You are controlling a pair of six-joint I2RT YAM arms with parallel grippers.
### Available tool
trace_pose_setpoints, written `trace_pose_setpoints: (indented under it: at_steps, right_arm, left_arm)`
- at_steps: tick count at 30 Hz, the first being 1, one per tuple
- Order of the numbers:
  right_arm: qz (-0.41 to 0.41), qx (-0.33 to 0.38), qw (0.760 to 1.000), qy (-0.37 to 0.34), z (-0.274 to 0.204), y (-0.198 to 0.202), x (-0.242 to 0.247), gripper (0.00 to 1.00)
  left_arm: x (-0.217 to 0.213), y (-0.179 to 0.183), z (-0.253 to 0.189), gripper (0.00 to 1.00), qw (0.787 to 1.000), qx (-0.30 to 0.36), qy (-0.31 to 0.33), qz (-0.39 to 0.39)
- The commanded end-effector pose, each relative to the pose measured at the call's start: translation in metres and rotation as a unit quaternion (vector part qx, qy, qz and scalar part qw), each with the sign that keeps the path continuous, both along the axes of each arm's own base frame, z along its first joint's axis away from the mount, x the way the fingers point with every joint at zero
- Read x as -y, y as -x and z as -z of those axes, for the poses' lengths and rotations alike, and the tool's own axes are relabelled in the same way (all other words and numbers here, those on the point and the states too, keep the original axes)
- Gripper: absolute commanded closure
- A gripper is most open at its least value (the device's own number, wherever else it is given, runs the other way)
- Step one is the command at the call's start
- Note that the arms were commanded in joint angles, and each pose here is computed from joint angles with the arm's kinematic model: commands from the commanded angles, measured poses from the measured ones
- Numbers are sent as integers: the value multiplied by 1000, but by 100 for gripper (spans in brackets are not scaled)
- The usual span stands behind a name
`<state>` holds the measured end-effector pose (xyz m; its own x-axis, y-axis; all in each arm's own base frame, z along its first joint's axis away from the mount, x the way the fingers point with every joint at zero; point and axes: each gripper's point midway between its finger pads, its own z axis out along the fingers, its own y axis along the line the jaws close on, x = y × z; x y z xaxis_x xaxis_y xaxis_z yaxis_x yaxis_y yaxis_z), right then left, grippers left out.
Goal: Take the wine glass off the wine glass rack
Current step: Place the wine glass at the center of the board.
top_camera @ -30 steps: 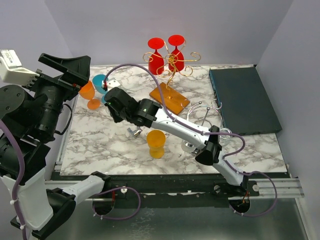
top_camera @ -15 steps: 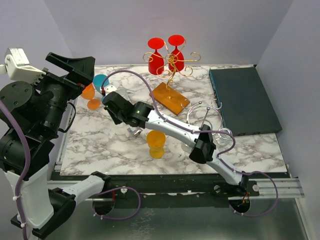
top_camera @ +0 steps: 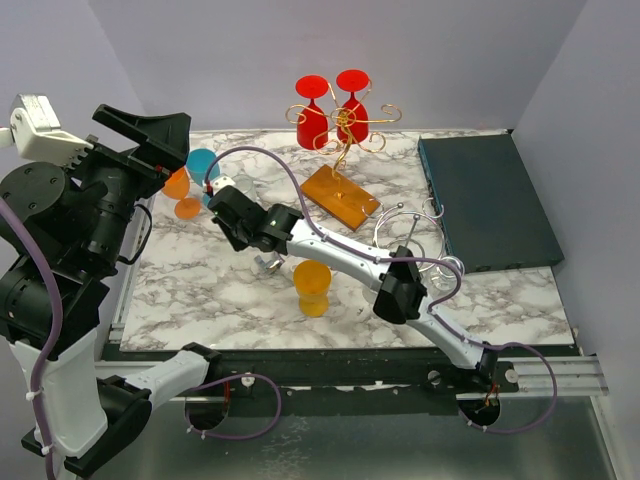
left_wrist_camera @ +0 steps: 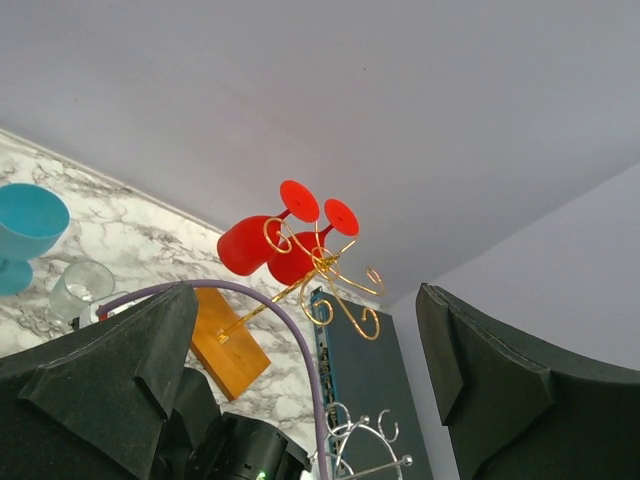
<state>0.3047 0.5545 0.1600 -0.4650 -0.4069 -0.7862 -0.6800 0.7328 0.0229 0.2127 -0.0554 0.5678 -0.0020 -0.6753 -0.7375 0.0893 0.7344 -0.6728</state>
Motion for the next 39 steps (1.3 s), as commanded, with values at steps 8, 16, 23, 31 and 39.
trace_pose_setpoints:
  at_steps: [8,16,23,31,39]
  right_arm:
    - [-3,-15,1000,14,30,-12,2,100]
    - [-3,-29,999,32,44,-8,8,100]
    - [-3,-40,998,40,46,-3,13,99]
    - [2,-46,998,45,44,0,20,99]
    - [8,-42,998,41,30,3,23,99]
  left_arm:
    - [2,-10,2,1,1000,1,-13,-4]
    - [4,-13,5,1,1000,-1,-14,-3]
    - [5,-14,5,1,1000,-1,-13,-1]
    - [6,-15,7,1,1000,-3,-11,2]
    - [8,-17,7,1,1000,-4,-11,3]
